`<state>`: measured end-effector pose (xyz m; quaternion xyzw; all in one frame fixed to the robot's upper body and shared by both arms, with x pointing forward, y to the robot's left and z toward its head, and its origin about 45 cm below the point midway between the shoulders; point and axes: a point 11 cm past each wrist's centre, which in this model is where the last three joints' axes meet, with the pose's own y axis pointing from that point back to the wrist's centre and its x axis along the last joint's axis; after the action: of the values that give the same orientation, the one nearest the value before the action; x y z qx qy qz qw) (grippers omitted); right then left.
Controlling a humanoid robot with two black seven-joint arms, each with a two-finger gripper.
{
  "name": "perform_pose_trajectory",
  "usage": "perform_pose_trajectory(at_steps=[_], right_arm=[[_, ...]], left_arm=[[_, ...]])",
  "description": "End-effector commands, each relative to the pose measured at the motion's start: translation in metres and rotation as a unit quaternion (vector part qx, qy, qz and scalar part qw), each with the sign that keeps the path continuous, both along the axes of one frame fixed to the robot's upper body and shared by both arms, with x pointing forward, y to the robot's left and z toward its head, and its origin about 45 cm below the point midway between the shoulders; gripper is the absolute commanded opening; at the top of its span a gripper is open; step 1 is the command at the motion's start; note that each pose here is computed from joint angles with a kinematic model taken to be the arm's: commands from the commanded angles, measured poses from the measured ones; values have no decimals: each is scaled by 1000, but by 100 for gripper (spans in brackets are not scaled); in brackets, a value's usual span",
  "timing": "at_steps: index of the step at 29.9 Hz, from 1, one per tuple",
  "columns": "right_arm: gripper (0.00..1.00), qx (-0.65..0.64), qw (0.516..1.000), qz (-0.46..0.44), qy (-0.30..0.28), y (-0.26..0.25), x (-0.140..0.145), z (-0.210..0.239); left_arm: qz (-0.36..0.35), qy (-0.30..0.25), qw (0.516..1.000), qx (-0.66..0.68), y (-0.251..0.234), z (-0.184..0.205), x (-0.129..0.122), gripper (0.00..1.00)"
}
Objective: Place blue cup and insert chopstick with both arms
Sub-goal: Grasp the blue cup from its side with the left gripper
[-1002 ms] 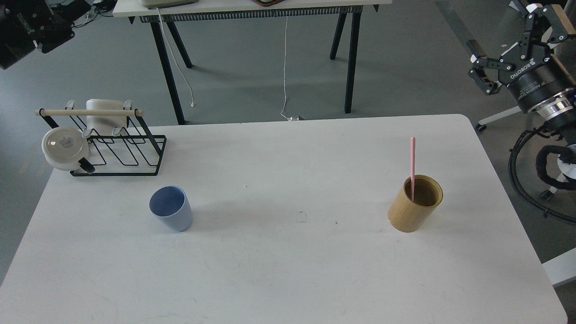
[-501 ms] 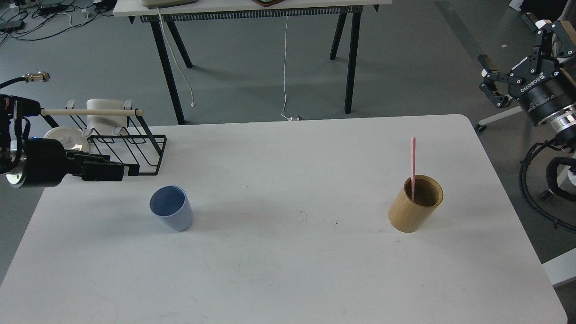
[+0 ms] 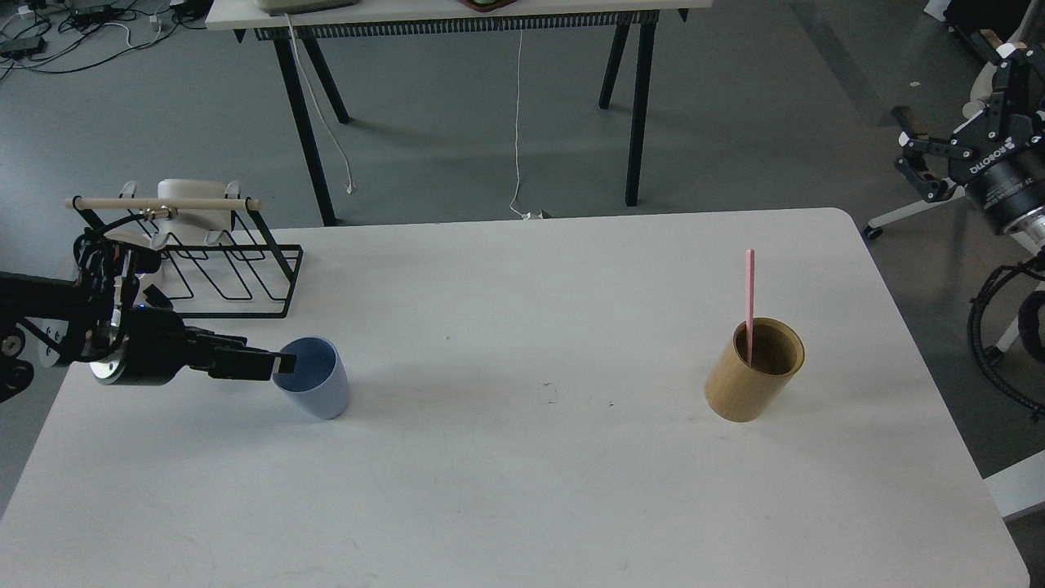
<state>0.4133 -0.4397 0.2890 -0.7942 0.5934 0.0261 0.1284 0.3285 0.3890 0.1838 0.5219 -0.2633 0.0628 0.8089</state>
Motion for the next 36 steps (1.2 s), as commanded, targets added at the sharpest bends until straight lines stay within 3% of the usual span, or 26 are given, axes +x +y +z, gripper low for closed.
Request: perform_pose_trajectory(at_steps=[1, 19, 29, 32, 36], right_arm=[[98, -8, 1000, -9, 2, -10, -4, 1], [98, -5, 1000, -8, 8, -9, -6, -4], [98, -6, 1000, -8, 8, -9, -6, -4], [98, -6, 1000, -9, 10, -10, -7, -6], [98, -6, 1000, -10, 13, -11, -8, -9]], left_arm=[[11, 0, 1000, 4, 3, -5, 6, 100], [21, 8, 1000, 2, -6, -25, 17, 97], [27, 12, 1000, 2, -8, -34, 20, 84], [26, 12, 1000, 3, -8, -34, 20, 72], [28, 12, 1000, 3, -6, -34, 19, 68]])
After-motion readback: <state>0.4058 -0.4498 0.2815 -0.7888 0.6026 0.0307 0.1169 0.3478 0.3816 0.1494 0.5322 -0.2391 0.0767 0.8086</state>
